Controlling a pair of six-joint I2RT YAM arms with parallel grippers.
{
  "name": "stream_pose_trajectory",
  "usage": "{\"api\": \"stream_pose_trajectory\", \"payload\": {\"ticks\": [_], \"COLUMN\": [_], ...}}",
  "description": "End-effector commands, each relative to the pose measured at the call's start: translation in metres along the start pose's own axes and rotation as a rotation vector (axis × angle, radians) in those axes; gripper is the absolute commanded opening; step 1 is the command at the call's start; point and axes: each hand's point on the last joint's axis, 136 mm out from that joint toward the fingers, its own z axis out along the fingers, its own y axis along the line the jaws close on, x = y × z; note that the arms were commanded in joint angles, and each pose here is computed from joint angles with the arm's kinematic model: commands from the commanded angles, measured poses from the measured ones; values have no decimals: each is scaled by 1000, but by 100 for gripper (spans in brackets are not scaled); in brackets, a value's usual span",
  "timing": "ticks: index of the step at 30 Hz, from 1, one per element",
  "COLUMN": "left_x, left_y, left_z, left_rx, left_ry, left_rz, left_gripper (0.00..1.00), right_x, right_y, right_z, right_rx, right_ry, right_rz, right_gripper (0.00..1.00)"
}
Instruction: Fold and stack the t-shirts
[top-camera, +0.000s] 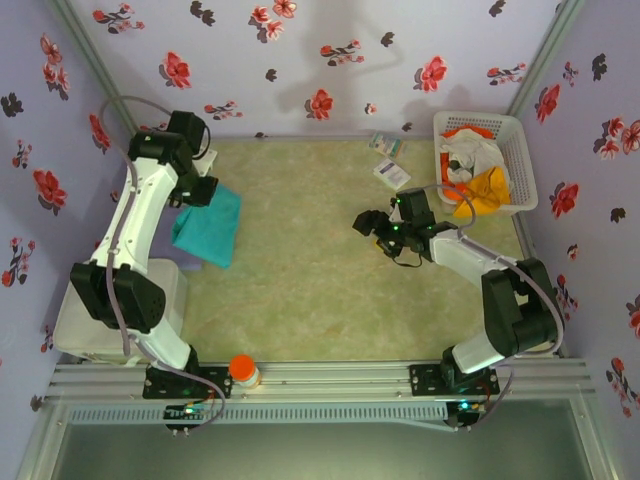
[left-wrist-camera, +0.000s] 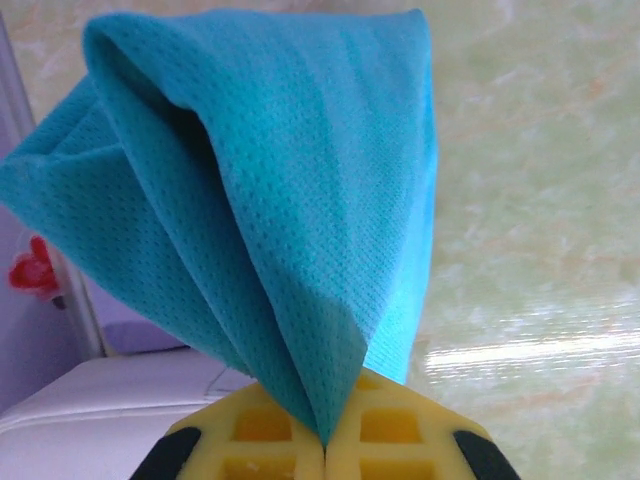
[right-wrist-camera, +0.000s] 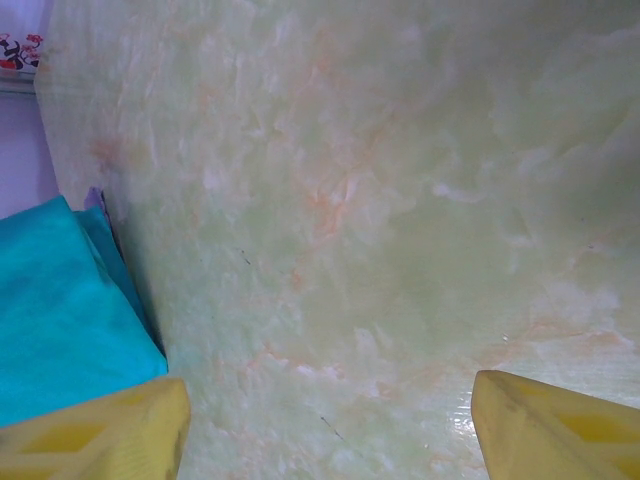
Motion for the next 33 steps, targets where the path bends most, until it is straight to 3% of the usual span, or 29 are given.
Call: {"api": "stream_pose_trajectory", "payload": {"ticks": [1,12,33], "left_x": [1,0,8], "left_y": [17,38,46], "left_z": [-11,-17,-34], "left_rx": [-60,-154,-144], "left_ry": [-1,23,22], "left_rz": [5,-8,-60], "left_gripper": [0,0,0], "right_x": [-5,-5,-2], "right_y": [7,1,-5], "right_z": [0,5,8], "right_rx": [-16,17,39], "right_ry": [5,26,47], "right_rz": [4,20,29], "right_gripper": [75,74,74]}}
